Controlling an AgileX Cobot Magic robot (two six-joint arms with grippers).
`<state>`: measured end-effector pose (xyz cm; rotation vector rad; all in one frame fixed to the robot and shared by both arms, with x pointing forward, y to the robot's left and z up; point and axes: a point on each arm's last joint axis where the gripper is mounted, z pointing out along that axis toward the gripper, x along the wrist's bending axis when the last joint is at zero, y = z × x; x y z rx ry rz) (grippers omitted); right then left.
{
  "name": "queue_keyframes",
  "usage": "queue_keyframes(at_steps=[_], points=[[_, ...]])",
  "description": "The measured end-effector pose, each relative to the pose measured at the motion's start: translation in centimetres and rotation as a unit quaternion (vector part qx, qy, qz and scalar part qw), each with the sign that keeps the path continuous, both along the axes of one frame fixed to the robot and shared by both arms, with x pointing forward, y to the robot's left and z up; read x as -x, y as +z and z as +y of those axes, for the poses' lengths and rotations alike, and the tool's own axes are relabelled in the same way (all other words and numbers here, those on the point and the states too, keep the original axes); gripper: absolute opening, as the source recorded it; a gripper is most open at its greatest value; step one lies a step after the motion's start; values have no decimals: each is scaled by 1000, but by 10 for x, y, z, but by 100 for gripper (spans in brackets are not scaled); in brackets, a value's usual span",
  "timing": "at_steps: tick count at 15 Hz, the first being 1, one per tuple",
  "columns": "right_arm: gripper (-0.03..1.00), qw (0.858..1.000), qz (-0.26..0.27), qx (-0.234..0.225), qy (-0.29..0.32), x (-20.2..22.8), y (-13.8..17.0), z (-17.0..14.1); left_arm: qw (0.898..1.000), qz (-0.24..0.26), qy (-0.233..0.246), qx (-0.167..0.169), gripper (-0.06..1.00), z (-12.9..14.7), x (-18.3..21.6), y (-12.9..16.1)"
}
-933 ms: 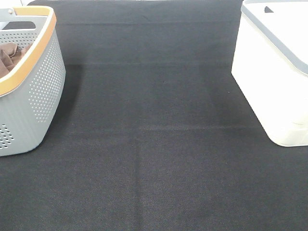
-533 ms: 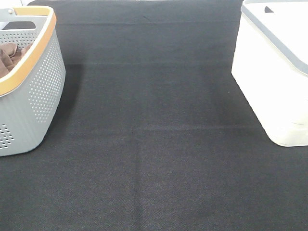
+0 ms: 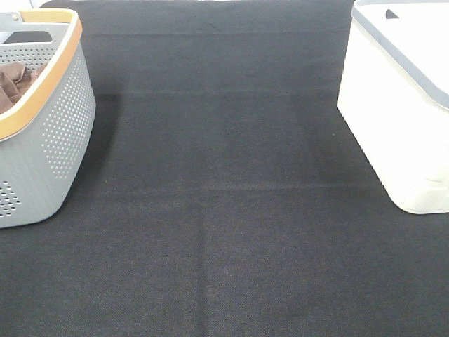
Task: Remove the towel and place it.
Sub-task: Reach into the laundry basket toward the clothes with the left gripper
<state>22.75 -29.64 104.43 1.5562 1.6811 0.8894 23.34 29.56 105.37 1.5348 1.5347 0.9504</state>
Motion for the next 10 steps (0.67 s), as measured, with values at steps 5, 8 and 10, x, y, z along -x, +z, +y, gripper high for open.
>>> queue_keyframes(at_steps=[5, 8, 10], points=[[70, 1000, 0, 0, 0, 0, 0, 0, 1000, 0, 0, 0, 69, 0, 0, 0], [70, 1000, 0, 0, 0, 0, 0, 0, 1000, 0, 0, 0, 69, 0, 0, 0], [70, 1000, 0, 0, 0, 0, 0, 0, 1000, 0, 0, 0, 69, 0, 0, 0]])
